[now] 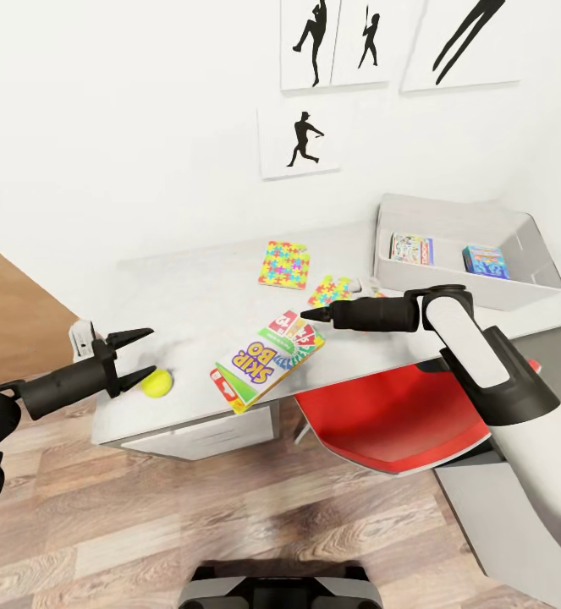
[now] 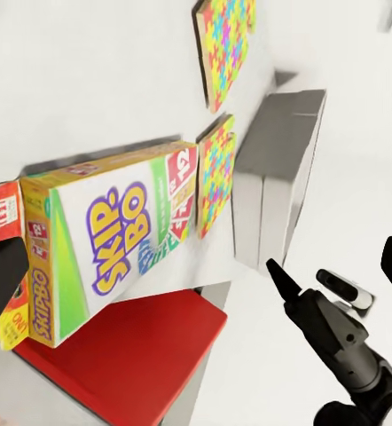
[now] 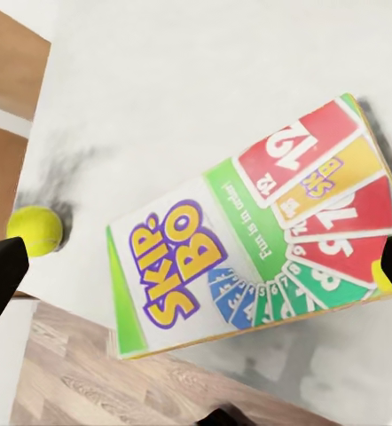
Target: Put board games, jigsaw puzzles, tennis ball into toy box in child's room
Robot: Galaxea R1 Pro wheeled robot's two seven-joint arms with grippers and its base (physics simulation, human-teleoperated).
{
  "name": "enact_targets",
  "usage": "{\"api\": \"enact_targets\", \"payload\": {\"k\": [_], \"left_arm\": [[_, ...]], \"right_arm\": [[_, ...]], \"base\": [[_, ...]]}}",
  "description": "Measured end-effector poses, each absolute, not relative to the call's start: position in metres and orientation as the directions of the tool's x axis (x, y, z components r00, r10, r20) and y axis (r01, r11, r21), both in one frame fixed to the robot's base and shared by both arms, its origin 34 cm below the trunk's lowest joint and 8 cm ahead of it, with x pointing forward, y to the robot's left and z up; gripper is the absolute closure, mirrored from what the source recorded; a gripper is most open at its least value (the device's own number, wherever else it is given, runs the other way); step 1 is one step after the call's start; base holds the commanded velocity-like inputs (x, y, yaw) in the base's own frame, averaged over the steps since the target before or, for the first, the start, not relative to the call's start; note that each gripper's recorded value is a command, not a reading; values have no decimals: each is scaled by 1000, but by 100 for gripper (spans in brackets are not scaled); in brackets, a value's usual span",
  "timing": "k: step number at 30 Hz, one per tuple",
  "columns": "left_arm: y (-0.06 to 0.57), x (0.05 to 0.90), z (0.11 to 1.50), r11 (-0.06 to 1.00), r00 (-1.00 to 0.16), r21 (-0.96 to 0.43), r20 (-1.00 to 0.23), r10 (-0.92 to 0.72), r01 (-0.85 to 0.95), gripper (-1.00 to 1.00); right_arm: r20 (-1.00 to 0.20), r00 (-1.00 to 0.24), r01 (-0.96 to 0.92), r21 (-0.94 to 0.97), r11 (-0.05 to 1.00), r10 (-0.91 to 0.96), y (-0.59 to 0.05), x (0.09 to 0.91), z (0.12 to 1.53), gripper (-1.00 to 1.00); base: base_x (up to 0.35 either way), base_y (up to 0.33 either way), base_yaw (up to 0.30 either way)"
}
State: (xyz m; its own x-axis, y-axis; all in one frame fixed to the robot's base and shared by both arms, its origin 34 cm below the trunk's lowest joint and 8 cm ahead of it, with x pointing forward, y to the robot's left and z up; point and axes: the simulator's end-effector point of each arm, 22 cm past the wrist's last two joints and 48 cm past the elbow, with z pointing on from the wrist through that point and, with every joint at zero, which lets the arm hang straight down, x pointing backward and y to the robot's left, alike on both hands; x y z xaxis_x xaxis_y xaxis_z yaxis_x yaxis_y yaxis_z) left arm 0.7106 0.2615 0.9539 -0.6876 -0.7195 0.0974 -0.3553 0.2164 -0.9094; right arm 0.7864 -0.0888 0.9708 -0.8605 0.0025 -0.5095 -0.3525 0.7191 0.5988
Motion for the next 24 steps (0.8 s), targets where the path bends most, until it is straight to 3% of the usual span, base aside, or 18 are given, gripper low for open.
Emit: {"api": "enact_targets", "payload": {"k": [10,24], "left_arm": [[268,713,960,216,-683,-915,84,-725,-342,-100],[270,712,966,216,-683,-917,77,-727,-334,-100]], "right_arm": [[-525,-851,-366,580,728,-9,-79,784,975,-100],[-530,-848,-354,550,756,-11,-81,785,974,-100]], "base": [[0,0,105],[0,0,227]]}}
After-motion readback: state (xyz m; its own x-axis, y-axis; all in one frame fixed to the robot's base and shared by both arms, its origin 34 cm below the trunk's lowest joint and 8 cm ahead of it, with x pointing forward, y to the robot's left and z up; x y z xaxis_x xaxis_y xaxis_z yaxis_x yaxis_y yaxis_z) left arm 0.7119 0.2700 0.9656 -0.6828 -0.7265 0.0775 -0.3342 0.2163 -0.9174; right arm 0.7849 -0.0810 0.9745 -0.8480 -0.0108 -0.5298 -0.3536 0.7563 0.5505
